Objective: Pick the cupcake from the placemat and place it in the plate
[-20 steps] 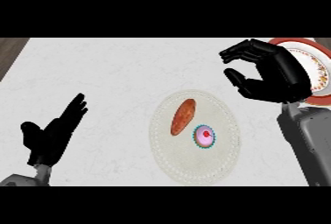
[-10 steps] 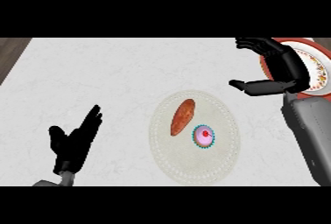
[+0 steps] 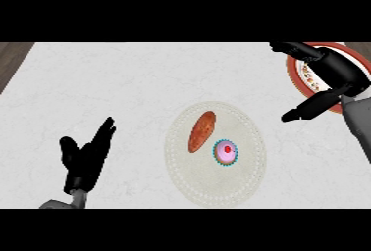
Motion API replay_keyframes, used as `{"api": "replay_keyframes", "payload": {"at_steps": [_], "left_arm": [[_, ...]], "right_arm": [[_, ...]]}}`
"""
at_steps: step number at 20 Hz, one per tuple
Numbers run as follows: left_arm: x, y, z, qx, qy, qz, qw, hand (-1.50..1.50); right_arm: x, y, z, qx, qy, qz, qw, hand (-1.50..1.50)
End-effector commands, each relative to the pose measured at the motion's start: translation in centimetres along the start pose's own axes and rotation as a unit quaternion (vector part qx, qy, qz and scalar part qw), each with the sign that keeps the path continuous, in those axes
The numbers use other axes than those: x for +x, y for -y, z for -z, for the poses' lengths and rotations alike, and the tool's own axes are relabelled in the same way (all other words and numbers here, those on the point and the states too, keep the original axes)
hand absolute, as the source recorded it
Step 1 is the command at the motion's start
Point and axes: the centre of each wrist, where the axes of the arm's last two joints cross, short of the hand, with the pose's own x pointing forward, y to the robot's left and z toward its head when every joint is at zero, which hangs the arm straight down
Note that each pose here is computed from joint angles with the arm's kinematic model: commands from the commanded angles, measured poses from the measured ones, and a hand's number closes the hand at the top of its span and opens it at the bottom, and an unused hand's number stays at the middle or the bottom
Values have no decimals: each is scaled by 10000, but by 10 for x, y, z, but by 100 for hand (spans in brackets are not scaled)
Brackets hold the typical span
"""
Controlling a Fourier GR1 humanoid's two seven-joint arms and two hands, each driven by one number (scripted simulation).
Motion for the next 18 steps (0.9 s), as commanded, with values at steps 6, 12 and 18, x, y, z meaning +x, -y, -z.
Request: {"api": "replay_keyframes", "payload": {"at_steps": [6,12,18], "left_arm": [[-7,-1,0,17,-296,-108,9995,0],[-14,9,-10,-10,-288,-80,9996,0],[-18,-14,-6,-56,-188,-72,9998,0]], "right_arm": [[49,-11,23,1650,-613,-1336,9753,-150],[61,-79,26,1824,-827,-1584,9669,-150],[51,-105,15,1742,-1133,-1895,9596,-150]]}}
